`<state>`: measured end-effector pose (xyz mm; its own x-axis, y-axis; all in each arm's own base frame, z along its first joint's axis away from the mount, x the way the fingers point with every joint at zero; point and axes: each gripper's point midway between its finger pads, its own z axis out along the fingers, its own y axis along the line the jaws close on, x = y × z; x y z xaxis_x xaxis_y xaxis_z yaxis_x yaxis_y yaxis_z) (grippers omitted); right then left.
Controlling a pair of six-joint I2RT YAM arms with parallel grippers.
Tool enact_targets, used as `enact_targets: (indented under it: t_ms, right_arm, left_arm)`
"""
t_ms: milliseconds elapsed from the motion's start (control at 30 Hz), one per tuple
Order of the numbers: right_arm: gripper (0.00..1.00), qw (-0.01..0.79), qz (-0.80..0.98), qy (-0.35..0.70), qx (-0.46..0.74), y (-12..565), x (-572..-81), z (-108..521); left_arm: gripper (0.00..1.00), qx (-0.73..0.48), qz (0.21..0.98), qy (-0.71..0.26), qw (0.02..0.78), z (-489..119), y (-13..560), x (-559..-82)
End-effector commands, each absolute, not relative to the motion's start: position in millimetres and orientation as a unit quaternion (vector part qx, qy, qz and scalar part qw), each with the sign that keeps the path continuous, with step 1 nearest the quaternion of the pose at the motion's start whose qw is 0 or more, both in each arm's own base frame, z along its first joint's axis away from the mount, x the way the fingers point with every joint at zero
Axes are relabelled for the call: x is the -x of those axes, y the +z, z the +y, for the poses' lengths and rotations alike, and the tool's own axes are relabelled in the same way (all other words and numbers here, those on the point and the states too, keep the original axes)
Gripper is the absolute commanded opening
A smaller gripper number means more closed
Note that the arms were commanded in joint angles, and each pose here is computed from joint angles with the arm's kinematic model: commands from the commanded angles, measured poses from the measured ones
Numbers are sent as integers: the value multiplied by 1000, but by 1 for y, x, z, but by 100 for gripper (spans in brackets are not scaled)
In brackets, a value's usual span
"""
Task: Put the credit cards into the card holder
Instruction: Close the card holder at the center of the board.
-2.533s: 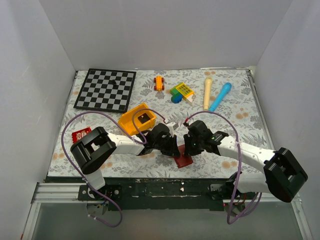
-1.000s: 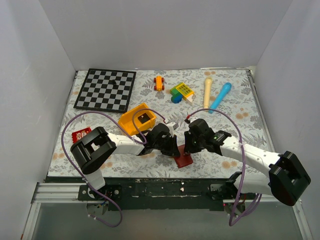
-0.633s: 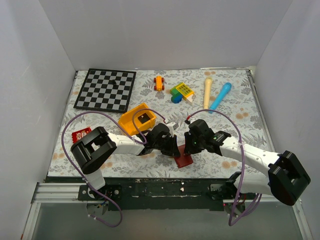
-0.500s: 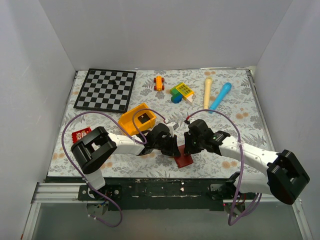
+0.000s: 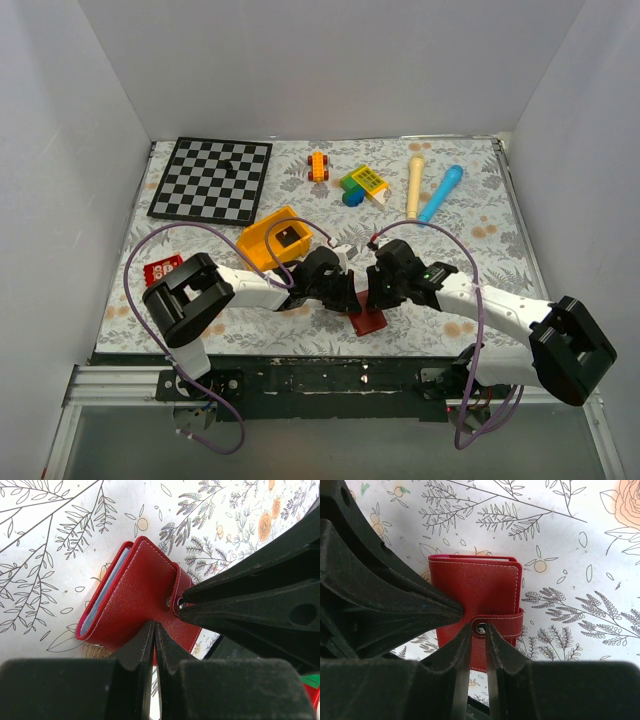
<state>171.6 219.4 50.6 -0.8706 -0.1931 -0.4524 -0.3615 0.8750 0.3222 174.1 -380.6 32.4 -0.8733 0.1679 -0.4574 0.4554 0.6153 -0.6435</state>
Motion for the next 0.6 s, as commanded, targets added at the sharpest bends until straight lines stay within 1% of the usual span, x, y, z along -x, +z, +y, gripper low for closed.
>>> enact_targets:
  t_ms: [0, 567]
  right_arm:
    - [25, 203, 946, 206, 148, 47, -170, 222]
    - [25, 196, 949, 191, 154, 40, -168, 220]
  left_arm:
    - [4, -180, 893, -382, 158, -371, 16, -165]
    - [4, -181, 892, -382, 159, -372, 16, -165]
